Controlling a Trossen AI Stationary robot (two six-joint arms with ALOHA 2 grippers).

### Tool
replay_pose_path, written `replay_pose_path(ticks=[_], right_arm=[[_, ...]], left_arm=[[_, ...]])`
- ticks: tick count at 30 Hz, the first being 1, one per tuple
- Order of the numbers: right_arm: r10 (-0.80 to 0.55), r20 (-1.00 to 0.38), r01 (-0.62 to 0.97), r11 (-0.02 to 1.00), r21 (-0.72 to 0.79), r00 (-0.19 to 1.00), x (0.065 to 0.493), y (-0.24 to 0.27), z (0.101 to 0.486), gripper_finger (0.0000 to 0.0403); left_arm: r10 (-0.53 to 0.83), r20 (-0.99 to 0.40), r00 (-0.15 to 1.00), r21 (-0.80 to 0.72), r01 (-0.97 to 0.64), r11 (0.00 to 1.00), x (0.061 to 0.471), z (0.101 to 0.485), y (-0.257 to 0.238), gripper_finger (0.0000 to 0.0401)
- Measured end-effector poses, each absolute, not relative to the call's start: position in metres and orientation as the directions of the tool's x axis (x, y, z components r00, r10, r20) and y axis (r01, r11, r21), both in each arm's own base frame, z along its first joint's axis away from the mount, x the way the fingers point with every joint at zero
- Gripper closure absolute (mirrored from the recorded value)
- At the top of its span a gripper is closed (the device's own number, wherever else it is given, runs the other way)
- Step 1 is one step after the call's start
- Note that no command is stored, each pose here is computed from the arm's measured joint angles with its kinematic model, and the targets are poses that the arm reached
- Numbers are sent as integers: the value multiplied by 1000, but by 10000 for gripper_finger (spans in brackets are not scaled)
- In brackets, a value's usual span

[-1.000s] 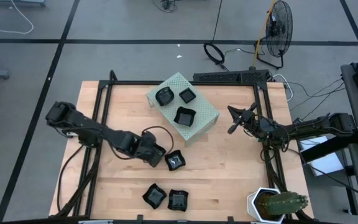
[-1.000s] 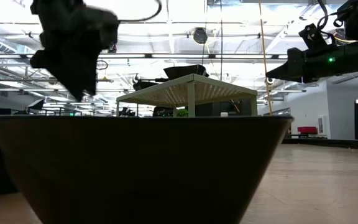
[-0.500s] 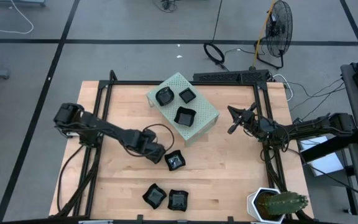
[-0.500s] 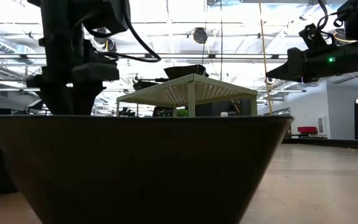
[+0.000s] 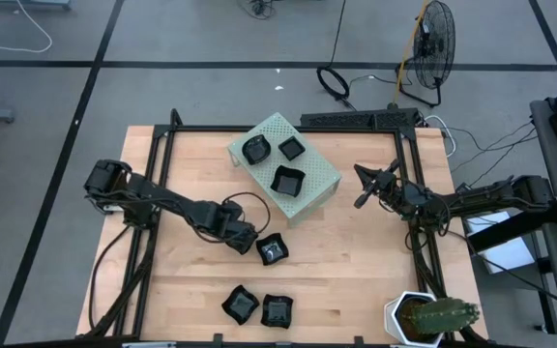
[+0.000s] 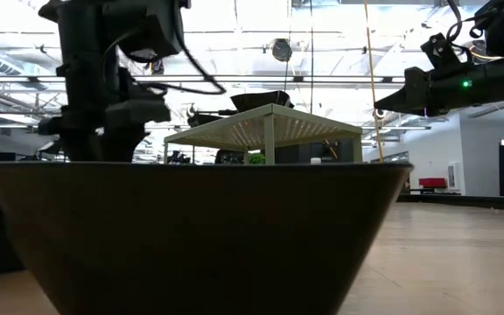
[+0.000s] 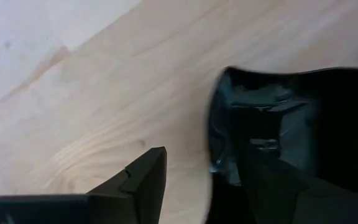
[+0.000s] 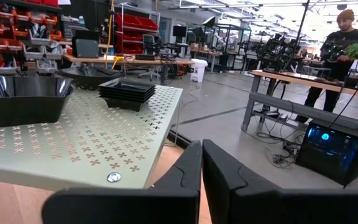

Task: Pick & Place Mini shaped plates
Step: Stack the distorted square plate on top of the other distorted square plate on the shelf

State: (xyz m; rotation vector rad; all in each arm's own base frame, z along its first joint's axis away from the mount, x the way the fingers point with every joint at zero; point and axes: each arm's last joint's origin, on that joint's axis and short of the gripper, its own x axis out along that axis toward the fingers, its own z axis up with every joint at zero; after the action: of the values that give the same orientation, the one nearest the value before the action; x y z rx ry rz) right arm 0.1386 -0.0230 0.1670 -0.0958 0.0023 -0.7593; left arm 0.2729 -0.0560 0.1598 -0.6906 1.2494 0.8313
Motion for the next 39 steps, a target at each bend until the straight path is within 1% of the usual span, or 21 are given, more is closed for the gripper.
replay_pose_path(ticks=[5, 10, 16, 39], right_arm=[[-687, 32, 687, 721, -88, 726, 139, -23, 167, 399], [-687, 32, 687, 721, -88, 726, 139, -23, 167, 399], [-687, 32, 687, 721, -87, 726, 139, -23, 167, 399], [-687, 33, 687, 721, -88, 726, 139, -23, 167, 399]], left_arm=[[135, -985, 105, -20, -854, 520, 264, 143, -55, 199], [131, -984, 119, -33, -852, 522, 263, 140, -54, 201], [127, -982, 141, -50, -837, 545, 265, 140, -55, 224], [129, -981, 143, -50, -836, 546, 266, 140, -55, 308]])
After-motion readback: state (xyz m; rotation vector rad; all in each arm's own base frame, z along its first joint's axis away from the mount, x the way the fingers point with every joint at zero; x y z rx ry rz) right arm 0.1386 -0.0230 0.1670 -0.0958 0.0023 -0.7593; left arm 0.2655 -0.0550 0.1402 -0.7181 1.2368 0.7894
